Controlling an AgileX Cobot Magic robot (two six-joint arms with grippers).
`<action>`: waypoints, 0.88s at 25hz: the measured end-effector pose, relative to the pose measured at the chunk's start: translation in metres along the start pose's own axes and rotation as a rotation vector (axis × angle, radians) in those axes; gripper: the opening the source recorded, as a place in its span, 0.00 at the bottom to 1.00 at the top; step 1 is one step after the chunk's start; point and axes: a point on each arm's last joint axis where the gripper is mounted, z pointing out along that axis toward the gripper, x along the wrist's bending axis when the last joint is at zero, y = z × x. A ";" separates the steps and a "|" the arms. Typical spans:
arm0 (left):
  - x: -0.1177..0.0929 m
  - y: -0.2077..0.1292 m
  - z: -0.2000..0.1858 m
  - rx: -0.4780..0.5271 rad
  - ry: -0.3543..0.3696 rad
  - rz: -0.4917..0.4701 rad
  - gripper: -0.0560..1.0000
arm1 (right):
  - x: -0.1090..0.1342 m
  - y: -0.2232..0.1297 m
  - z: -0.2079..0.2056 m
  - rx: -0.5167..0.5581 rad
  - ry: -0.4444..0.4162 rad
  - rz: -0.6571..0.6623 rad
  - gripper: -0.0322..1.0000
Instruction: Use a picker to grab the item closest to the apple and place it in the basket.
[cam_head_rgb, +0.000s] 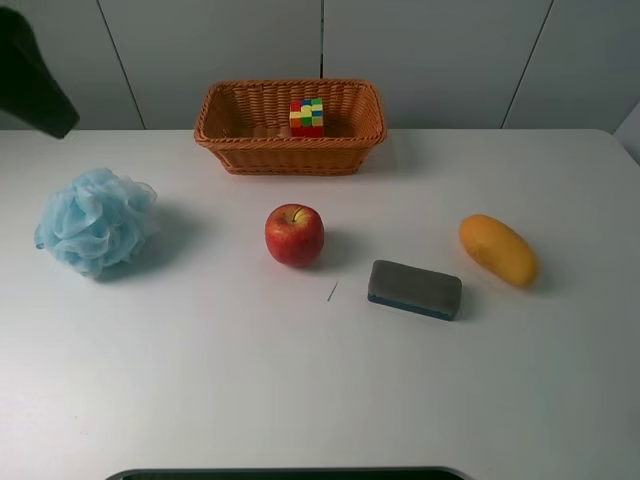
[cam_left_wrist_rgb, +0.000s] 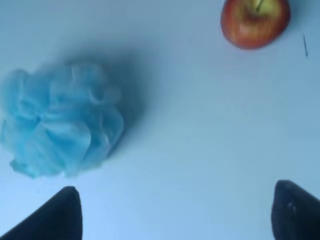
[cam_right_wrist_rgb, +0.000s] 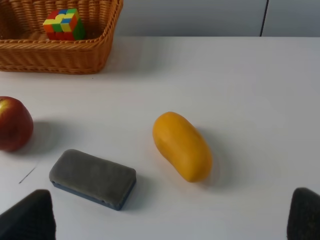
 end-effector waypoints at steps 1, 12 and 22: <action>-0.001 -0.014 -0.006 -0.014 -0.001 -0.001 0.74 | 0.000 0.000 0.000 0.000 0.000 0.000 0.71; -0.007 -0.142 -0.027 -0.195 0.004 -0.052 0.74 | 0.000 0.000 0.000 0.000 0.000 0.000 0.71; -0.007 -0.203 -0.009 -0.406 0.196 -0.307 0.74 | 0.000 0.000 0.000 0.000 0.000 0.000 0.71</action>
